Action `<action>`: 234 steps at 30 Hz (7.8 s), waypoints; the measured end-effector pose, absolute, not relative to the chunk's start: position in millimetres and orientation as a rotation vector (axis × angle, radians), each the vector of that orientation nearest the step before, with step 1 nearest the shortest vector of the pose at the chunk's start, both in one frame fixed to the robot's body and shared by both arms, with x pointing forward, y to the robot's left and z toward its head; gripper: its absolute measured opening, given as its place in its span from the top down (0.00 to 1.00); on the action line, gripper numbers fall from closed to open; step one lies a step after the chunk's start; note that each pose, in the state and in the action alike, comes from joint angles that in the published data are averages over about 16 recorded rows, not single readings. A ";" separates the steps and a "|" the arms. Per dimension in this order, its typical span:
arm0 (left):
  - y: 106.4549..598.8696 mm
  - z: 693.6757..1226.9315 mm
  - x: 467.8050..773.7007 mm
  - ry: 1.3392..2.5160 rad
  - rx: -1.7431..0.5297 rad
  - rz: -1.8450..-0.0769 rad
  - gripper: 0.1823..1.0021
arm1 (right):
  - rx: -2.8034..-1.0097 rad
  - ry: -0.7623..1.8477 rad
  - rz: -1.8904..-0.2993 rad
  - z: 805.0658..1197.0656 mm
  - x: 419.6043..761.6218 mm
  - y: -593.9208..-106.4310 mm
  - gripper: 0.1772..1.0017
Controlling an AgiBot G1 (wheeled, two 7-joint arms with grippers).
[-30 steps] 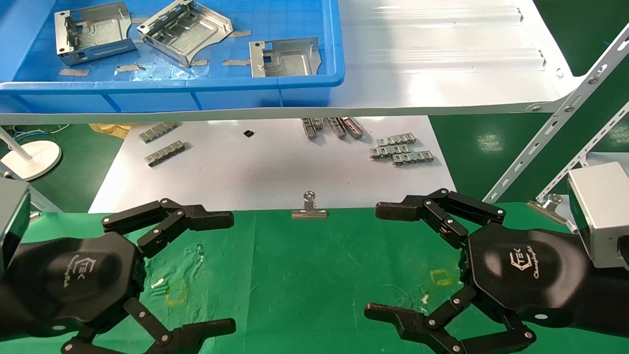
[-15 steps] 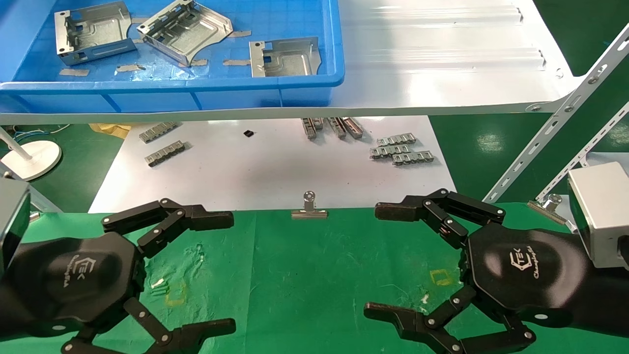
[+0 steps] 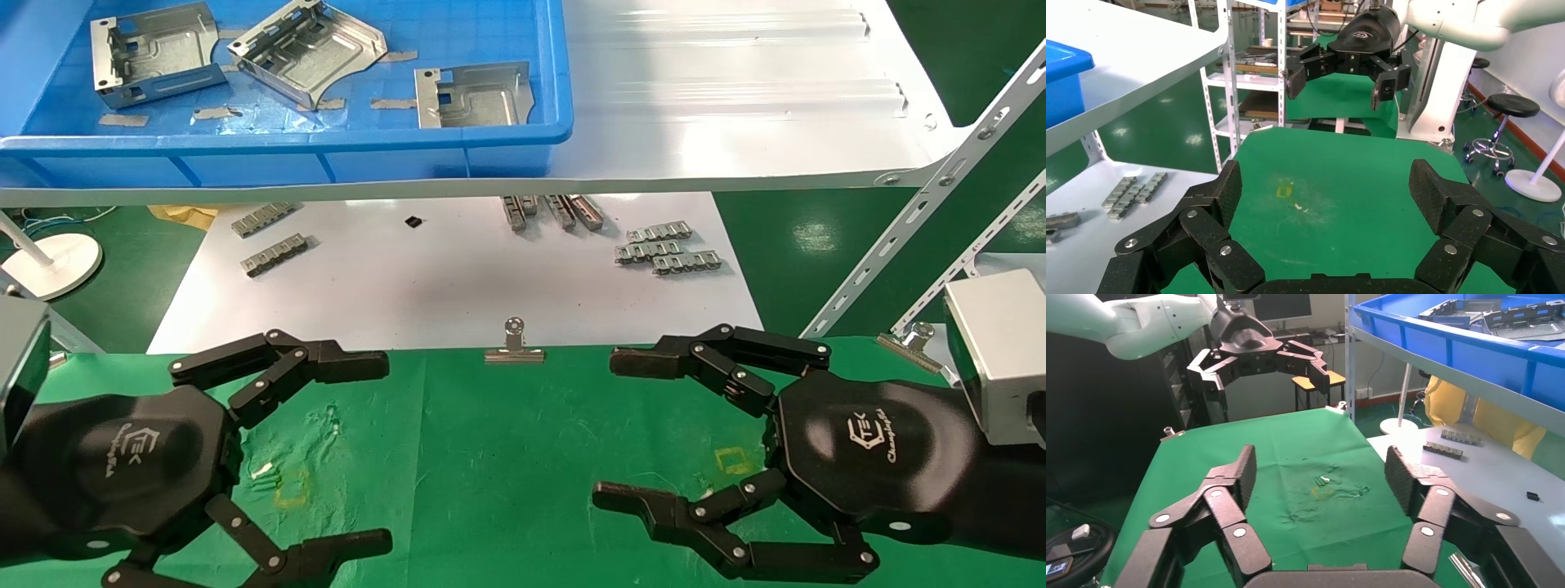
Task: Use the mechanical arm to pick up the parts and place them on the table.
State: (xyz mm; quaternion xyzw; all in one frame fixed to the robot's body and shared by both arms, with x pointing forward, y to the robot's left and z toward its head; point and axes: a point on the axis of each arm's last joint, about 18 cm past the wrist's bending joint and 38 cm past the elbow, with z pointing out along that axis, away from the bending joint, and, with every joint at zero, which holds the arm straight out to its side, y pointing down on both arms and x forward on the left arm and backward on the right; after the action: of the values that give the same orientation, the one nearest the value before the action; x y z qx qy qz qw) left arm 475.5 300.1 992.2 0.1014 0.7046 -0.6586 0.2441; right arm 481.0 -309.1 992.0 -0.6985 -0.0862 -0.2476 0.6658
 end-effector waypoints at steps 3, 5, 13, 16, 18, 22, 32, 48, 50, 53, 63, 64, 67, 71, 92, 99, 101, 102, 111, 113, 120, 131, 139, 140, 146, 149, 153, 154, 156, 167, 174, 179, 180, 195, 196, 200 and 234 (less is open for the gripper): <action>300.1 992.2 475.5 1.924 0.277 -1.799 0.00 | -1.577 -0.195 -0.559 992.0 481.0 -309.1 0.25; 300.1 992.2 475.5 1.924 0.277 -1.799 0.00 | -1.577 -0.195 -0.559 992.0 481.0 -309.1 0.31; 300.1 992.2 475.5 1.924 0.277 -1.799 0.00 | -1.577 -0.195 -0.559 992.0 481.0 -309.1 0.53; 300.1 992.2 475.5 1.924 0.277 -1.799 0.00 | -1.577 -0.195 -0.559 992.0 481.0 -309.1 0.61; 300.1 992.2 475.5 1.924 0.277 -1.799 0.00 | -1.577 -0.195 -0.559 992.0 481.0 -309.1 0.68; 300.1 992.2 475.5 1.924 0.277 -1.799 0.00 | -1.577 -0.195 -0.559 992.0 481.0 -309.1 0.77; 301.3 1006.6 480.5 1.886 0.272 -1.789 0.00 | -1.577 -0.195 -0.559 992.0 481.0 -309.1 0.93; 321.7 1145.9 572.1 1.547 0.030 -1.784 0.00 | -1.577 -0.195 -0.559 992.0 481.0 -309.1 0.98; 324.6 1163.1 588.7 1.508 -0.033 -1.758 0.00 | -1.577 -0.195 -0.559 992.0 481.0 -309.1 0.98; 328.3 1183.6 612.1 1.462 -0.133 -1.711 0.00 | -1.577 -0.195 -0.559 992.0 481.0 -309.1 0.98; 339.3 1207.6 665.5 1.391 -0.426 -1.573 0.00 | -1.577 -0.195 -0.559 992.0 481.0 -309.1 0.98; 340.3 1207.6 668.4 1.390 -0.445 -1.563 0.00 | -1.577 -0.195 -0.559 992.0 481.0 -309.1 0.98; 343.2 1205.9 675.4 1.391 -0.495 -1.534 0.00 | -1.577 -0.195 -0.559 992.0 481.0 -309.1 0.98; 347.0 1201.3 681.7 1.400 -0.541 -1.496 0.00 | -1.577 -0.195 -0.559 992.0 481.0 -309.1 0.98; 354.5 1195.0 691.7 1.420 -0.517 -1.316 0.15 | -1.577 -0.195 -0.559 992.0 481.0 -309.1 0.98; 353.1 1195.1 694.6 1.408 -0.506 -1.300 0.31 | -1.577 -0.195 -0.559 992.0 481.0 -309.1 0.98; 352.7 1194.6 695.7 1.406 -0.507 -1.295 0.37 | -1.577 -0.195 -0.559 992.0 481.0 -309.1 0.98; 352.6 1194.3 696.2 1.406 -0.507 -1.293 0.40 | -1.577 -0.195 -0.559 992.0 481.0 -309.1 0.98; 351.6 1192.1 699.6 1.401 -0.513 -1.282 0.66 | -1.577 -0.195 -0.559 992.0 481.0 -309.1 0.98; 351.4 1192.3 699.7 1.400 -0.512 -1.283 0.71 | -1.577 -0.195 -0.559 992.0 481.0 -309.1 0.98; 349.3 1196.0 697.0 1.395 -0.493 -1.298 0.85 | -1.577 -0.195 -0.559 992.0 481.0 -309.1 0.98; 335.8 1212.6 674.3 1.405 -0.342 -1.387 0.89 | -1.577 -0.195 -0.559 992.0 481.0 -309.1 0.98; 325.5 1225.1 639.2 1.422 -0.147 -1.498 0.89 | -1.577 -0.195 -0.559 992.0 481.0 -309.1 0.98; 324.6 1225.8 634.1 1.427 -0.121 -1.513 0.89 | -1.577 -0.195 -0.559 992.0 481.0 -309.1 0.98; 322.2 1221.2 603.9 1.481 0.034 -1.574 0.89 | -1.577 -0.195 -0.559 992.0 481.0 -309.1 0.97; 322.9 1213.9 591.9 1.517 0.102 -1.580 0.89 | -1.577 -0.195 -0.559 992.0 481.0 -309.1 0.96; 327.3 1197.3 578.1 1.570 0.186 -1.561 0.89 | -1.577 -0.195 -0.559 992.0 481.0 -309.1 0.93; 329.2 1192.2 574.7 1.581 0.206 -1.554 0.89 | -1.577 -0.195 -0.559 992.0 481.0 -309.1 0.91; 333.6 1180.4 567.8 1.602 0.242 -1.537 0.89 | -1.577 -0.195 -0.559 992.0 481.0 -309.1 0.89; 357.6 1081.4 532.4 1.787 0.345 -1.431 0.89 | -1.577 -0.195 -0.559 992.0 481.0 -309.1 0.66; 380.5 1016.6 536.0 1.928 0.314 -1.301 0.89 | -1.577 -0.195 -0.559 992.0 481.0 -309.1 0.46; 396.5 979.0 550.3 2.022 0.307 -1.159 0.89 | -1.577 -0.195 -0.559 992.0 481.0 -309.1 0.32; 399.1 972.8 553.2 2.038 0.308 -1.132 0.89 | -1.577 -0.195 -0.559 992.0 481.0 -309.1 0.29; 419.2 933.7 594.5 2.109 0.311 -0.905 0.89 | -1.577 -0.195 -0.559 992.0 481.0 -309.1 0.04; 419.5 932.8 596.9 2.107 0.309 -0.899 0.89 | -1.577 -0.195 -0.559 992.0 481.0 -309.1 0.04; 419.8 929.4 605.1 2.104 0.304 -0.877 0.89 | -1.577 -0.195 -0.559 992.0 481.0 -309.1 0.01; 408.3 944.4 594.8 1.938 0.096 -1.282 0.35 | -1.577 -0.194 -0.559 991.9 481.0 -309.2 0.00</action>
State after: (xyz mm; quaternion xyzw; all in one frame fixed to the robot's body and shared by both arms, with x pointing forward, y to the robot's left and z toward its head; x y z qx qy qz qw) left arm 594.8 408.3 944.4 0.0377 0.7648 -0.5060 0.3970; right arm 481.0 -309.2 991.9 -0.6985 -0.0861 -0.2476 0.6659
